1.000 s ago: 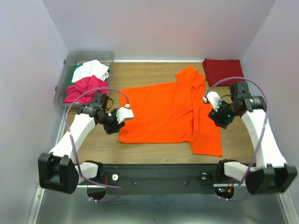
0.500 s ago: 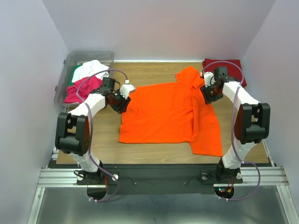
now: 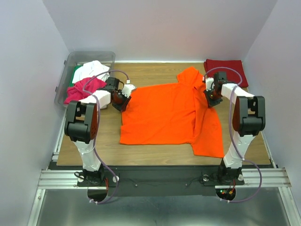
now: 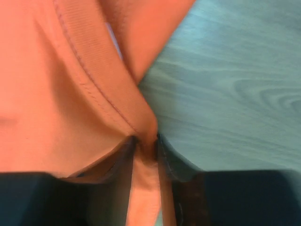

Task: Fold and stack the t-shirts
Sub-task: Flatten the tshirt out

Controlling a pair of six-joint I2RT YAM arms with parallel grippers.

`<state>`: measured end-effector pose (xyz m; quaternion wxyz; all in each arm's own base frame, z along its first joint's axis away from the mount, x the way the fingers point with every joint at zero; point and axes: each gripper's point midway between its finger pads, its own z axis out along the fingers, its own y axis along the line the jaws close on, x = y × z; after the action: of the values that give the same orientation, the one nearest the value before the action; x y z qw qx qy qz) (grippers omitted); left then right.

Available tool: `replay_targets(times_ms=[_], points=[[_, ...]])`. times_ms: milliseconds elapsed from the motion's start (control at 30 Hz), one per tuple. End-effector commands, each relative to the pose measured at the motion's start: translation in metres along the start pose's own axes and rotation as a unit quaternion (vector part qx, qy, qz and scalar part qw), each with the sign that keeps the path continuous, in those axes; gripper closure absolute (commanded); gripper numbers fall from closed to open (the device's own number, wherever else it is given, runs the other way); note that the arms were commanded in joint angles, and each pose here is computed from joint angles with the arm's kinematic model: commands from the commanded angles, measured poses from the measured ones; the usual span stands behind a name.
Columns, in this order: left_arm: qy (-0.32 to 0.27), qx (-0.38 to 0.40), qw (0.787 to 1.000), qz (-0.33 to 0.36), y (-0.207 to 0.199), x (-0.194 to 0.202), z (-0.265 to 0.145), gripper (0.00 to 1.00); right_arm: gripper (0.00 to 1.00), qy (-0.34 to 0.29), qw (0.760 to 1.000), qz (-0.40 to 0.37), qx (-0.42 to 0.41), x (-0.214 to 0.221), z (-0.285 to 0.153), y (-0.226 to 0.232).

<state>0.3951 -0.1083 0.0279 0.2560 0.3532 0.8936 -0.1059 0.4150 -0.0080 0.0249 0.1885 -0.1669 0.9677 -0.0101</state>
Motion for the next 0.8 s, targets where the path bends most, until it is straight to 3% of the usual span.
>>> replay_targets(times_ms=[0, 67, 133, 400, 533, 567, 600, 667, 733, 767], points=[[0.022, -0.03, 0.999, 0.004, 0.011, 0.011, -0.003, 0.69, 0.89, 0.02, 1.0, 0.008, 0.022, 0.027, 0.0, -0.019], [0.049, -0.033, 0.998, 0.007, 0.009, 0.035, -0.005, 0.83, 0.99, 0.03, 0.999, 0.007, 0.036, 0.043, -0.008, -0.026], [0.075, -0.031, 0.997, 0.006, 0.006, 0.058, -0.006, 0.9, 1.0, 0.039, 0.998, 0.002, 0.047, 0.054, -0.013, -0.031], [0.136, -0.024, 0.99, 0.028, -0.009, 0.124, -0.04, 0.97, 0.99, 0.097, 0.993, -0.052, 0.03, 0.13, -0.033, -0.009], [0.127, -0.009, 0.991, 0.042, -0.021, 0.122, -0.057, 0.91, 0.99, 0.109, 0.991, -0.073, -0.002, 0.147, -0.052, 0.006], [0.121, -0.008, 0.992, 0.044, -0.021, 0.117, -0.06, 0.87, 0.99, 0.1, 0.992, -0.075, -0.001, 0.144, -0.059, 0.007], [0.107, -0.004, 0.993, 0.047, -0.023, 0.107, -0.068, 0.77, 0.98, 0.099, 0.992, -0.074, 0.002, 0.142, -0.065, 0.005], [0.09, -0.004, 0.995, 0.048, -0.021, 0.093, -0.075, 0.69, 0.82, 0.067, 0.995, -0.071, 0.014, 0.118, -0.078, -0.003], [0.058, -0.015, 0.997, 0.052, -0.014, 0.065, -0.088, 0.66, 0.71, 0.048, 0.997, -0.055, 0.024, 0.102, -0.091, -0.01], [0.044, -0.018, 0.998, 0.046, -0.011, 0.055, -0.091, 0.65, 0.68, 0.009, 0.999, -0.049, 0.019, 0.073, -0.101, -0.014]])
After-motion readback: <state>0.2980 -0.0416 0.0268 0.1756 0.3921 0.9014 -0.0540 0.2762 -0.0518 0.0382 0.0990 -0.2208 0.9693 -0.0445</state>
